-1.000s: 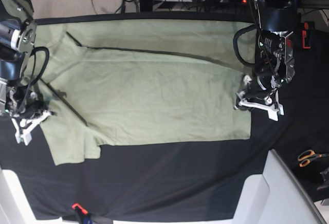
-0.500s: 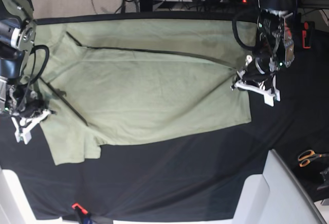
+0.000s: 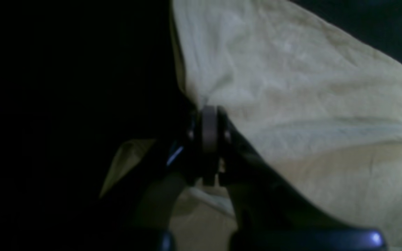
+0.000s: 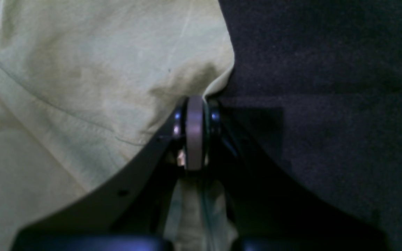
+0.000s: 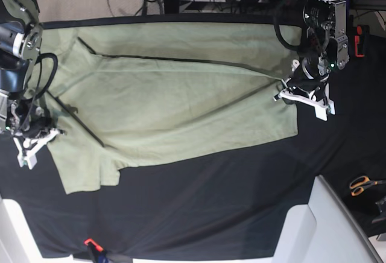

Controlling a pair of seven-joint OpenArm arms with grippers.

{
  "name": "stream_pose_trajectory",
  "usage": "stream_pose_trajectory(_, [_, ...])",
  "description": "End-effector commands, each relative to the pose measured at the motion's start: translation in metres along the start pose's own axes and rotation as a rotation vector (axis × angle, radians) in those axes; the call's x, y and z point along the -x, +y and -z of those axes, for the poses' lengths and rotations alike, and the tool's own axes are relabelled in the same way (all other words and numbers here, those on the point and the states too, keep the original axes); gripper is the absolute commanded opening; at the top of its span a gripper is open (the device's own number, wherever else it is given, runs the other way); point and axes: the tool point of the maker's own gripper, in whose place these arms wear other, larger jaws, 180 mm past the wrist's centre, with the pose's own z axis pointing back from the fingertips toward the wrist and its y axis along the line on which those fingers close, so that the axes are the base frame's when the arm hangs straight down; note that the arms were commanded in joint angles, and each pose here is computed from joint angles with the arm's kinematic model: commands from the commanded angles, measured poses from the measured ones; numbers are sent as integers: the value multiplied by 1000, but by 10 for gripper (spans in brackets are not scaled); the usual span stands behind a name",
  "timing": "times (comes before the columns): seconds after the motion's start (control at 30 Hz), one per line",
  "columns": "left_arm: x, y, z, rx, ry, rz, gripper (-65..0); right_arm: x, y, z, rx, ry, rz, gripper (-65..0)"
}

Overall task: Fold the T-shirt properly
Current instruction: 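Fold both held shirt sides toward the robot base with both grippers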

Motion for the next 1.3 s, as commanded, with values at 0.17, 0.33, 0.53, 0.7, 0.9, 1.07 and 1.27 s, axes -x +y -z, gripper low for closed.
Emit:
stream_pose_trajectory(0.17, [-17,1,-13,9,-54,36,-355,-20,-6,-5,13,-38,-11,-650])
stream_pose_trajectory(0.33, [-38,13,-24,-11,-101,49,-197,-20,-7,-6,15,-36,-14,-650])
stream_pose_trajectory(0.53, [-78,48,-25,-84,-189,-61,-138,-20,-7,-6,15,-36,-14,-650])
stream_pose_trajectory(0.7, [-82,60,9,-112,-133,-148,-142,-20,-7,-6,15,-36,-14,-650])
stream_pose_trajectory(0.9, [-74,33,43,-45,-50,-126,-142,-20,-7,-6,15,-40,-14,-650])
stream_pose_trajectory(1.07, [-72,8,61,-19,3,-88,-143,-21,-8,-6,16,-40,-14,-650])
stream_pose_trajectory(1.27, [-71,-15,71,14,19,-96,-367,-21,-8,-6,16,-40,-14,-650])
